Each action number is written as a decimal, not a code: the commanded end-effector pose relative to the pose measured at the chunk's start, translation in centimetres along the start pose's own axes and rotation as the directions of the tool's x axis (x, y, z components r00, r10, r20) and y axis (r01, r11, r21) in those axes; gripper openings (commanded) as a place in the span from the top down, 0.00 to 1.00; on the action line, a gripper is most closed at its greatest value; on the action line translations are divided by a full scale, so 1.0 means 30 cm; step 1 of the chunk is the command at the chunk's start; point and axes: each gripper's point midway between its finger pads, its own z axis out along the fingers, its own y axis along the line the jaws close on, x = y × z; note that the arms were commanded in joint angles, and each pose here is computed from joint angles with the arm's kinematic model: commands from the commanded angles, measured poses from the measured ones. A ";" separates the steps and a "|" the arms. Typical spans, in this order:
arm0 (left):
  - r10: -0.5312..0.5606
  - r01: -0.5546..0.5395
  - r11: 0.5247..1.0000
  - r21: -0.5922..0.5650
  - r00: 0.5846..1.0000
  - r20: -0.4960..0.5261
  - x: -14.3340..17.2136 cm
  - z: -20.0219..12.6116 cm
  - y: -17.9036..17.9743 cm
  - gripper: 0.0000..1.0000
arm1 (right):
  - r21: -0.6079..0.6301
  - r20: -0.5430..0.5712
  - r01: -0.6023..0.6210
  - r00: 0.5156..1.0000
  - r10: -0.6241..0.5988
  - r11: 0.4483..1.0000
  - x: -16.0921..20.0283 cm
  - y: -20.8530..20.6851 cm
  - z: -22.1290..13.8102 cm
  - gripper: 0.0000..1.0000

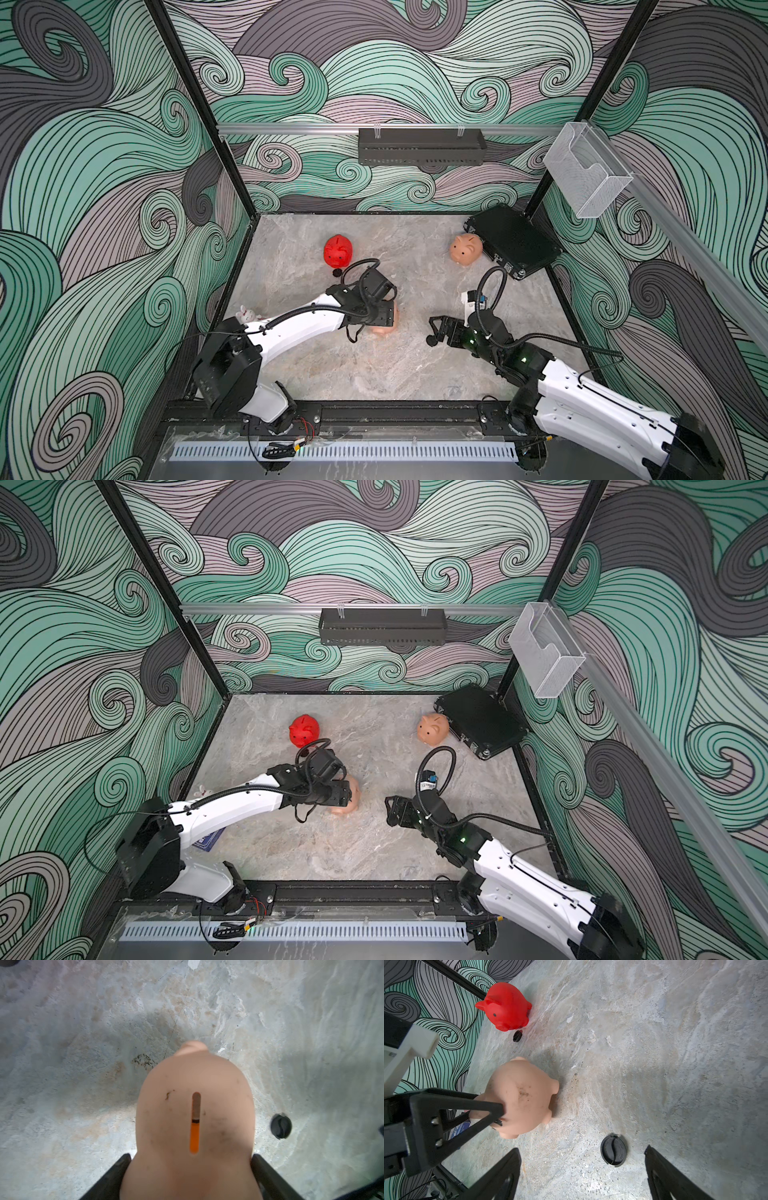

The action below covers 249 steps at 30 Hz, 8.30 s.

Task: Open piggy banks
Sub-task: Adjust the piggy bank at the center of the board, then move the piggy bank to the center of the board, then pick up the lid from the center of the board.

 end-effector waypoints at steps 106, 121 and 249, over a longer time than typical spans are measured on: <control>-0.612 0.518 0.743 0.423 0.782 0.117 -0.210 -0.039 0.517 0.11 | 0.084 -0.417 0.542 0.781 -0.465 0.836 -0.107 0.314 0.718 0.10; -0.594 0.508 0.757 0.411 0.798 0.107 -0.293 -0.006 0.525 0.10 | 0.083 -0.395 0.526 0.797 -0.456 0.847 -0.241 0.330 0.832 0.13; -0.132 0.042 0.927 0.372 0.966 0.221 0.036 -0.022 -0.025 0.20 | 0.109 -0.470 0.288 0.858 -0.206 0.951 0.106 0.095 0.201 1.00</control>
